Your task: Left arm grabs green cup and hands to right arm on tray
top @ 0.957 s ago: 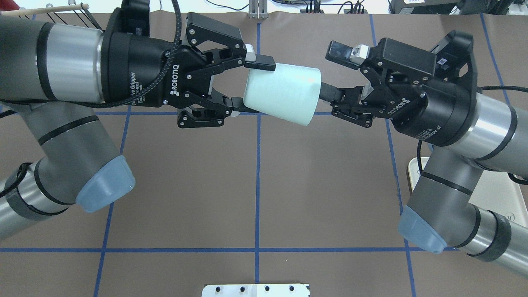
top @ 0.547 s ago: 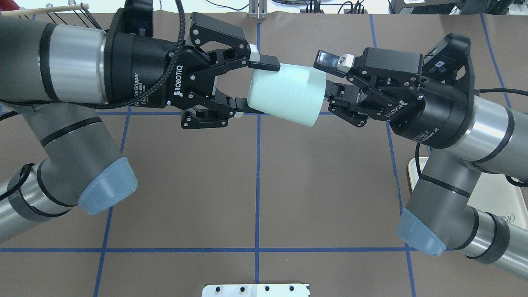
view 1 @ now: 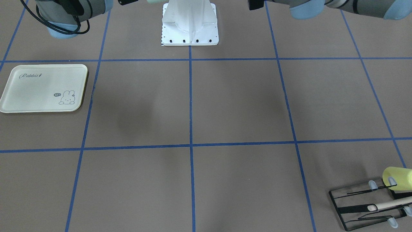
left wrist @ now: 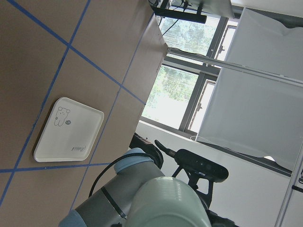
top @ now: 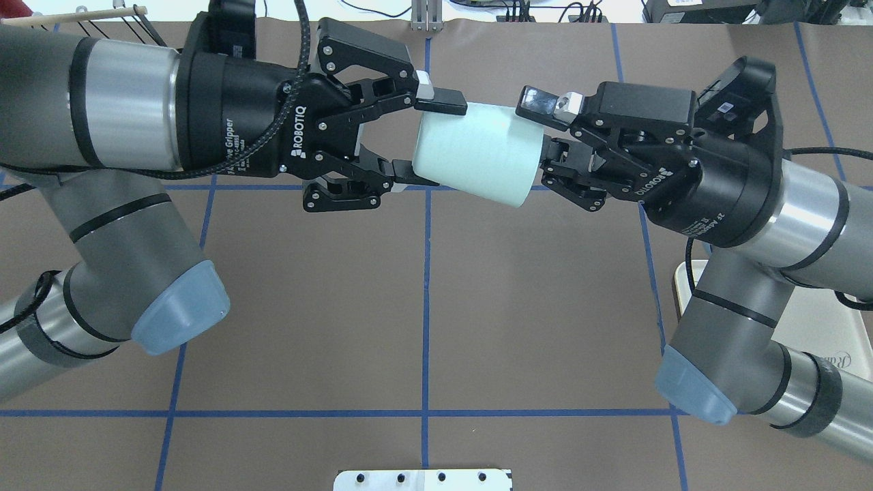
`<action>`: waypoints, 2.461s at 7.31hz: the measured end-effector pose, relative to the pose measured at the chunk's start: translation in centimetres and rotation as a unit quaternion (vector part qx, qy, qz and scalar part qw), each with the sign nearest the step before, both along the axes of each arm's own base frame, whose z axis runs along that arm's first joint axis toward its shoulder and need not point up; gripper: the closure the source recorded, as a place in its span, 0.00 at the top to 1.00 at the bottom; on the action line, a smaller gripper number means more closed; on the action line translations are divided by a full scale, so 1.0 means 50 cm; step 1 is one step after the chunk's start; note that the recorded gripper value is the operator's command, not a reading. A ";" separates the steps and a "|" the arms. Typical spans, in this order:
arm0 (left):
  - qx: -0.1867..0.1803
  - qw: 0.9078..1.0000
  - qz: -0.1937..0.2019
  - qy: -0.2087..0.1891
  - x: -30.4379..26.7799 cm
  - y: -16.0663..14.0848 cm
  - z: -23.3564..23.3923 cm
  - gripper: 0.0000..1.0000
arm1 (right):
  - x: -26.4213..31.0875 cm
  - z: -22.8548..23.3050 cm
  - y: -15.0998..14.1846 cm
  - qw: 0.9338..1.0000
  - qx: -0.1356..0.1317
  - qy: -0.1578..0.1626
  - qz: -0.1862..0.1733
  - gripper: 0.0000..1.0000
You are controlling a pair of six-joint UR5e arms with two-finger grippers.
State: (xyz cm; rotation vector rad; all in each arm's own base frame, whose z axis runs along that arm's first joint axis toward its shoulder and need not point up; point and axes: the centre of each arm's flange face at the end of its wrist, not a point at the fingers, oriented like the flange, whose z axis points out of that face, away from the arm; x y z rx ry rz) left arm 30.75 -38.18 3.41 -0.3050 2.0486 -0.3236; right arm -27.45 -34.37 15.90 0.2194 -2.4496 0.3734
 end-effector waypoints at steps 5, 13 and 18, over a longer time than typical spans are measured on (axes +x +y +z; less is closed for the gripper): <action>0.000 1.000 -0.002 -0.003 0.003 -0.003 0.003 0.00 | -0.003 -0.005 -0.005 1.000 -0.007 0.020 0.000 0.50; -0.003 1.000 -0.003 -0.010 0.011 -0.011 0.011 0.00 | -0.002 -0.007 -0.006 1.000 -0.010 0.028 0.002 0.50; -0.003 1.000 -0.004 -0.012 0.015 -0.015 0.013 1.00 | -0.002 0.000 -0.006 0.999 -0.012 0.032 0.002 0.00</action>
